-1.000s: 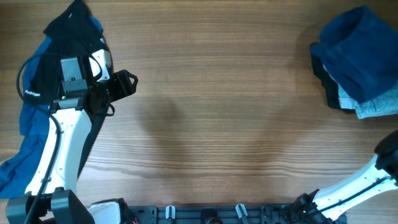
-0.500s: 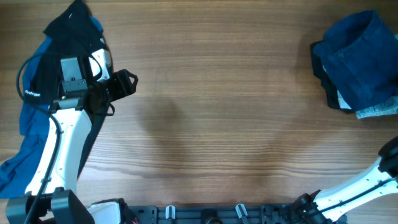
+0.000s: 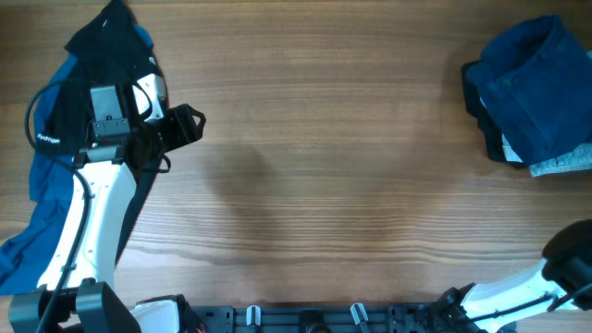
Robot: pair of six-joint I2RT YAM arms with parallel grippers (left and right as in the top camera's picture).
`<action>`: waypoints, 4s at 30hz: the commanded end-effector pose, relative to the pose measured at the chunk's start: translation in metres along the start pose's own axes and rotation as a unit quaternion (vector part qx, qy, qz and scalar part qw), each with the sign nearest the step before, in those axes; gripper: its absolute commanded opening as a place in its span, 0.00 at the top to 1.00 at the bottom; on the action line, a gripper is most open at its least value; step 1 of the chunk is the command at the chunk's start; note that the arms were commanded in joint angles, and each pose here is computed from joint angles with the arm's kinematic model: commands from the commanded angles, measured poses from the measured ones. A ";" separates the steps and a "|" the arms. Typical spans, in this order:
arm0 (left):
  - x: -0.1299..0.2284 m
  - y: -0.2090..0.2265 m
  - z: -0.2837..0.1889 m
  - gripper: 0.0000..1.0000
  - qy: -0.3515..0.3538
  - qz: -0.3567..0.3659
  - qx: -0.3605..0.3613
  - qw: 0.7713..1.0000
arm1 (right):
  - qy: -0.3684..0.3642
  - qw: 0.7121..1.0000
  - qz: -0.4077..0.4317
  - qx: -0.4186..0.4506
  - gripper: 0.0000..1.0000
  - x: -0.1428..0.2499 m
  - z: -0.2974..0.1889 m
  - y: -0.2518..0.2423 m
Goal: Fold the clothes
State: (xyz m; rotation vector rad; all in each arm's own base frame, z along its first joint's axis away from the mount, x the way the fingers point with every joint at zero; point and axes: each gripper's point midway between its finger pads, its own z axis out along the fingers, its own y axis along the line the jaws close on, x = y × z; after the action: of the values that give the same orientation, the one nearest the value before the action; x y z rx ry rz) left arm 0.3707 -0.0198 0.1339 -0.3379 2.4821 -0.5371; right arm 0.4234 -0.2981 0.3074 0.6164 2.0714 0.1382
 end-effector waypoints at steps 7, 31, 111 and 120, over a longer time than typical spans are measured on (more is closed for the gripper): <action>0.002 -0.003 0.003 0.28 0.007 -0.005 0.008 1.000 | 0.055 0.954 -0.293 0.022 0.08 0.059 0.129 0.082; -0.003 0.000 0.003 0.28 -0.006 -0.001 -0.003 1.000 | 0.126 0.983 -0.122 0.052 0.09 0.146 0.180 -0.007; -0.022 -0.063 -0.127 0.18 -0.167 0.095 0.053 0.980 | -0.123 0.829 -0.250 -0.485 0.00 0.112 -0.178 0.265; 0.016 -0.036 -0.123 0.16 -0.099 0.059 -0.006 0.993 | -0.066 0.915 -0.265 -0.297 0.00 0.164 -0.109 0.307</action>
State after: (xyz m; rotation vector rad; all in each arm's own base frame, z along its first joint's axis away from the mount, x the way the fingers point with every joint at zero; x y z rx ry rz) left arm 0.2941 -0.0248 0.2390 -0.2322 2.2768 -0.4680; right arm 0.3543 0.0724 0.3597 -0.4402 1.7591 0.6873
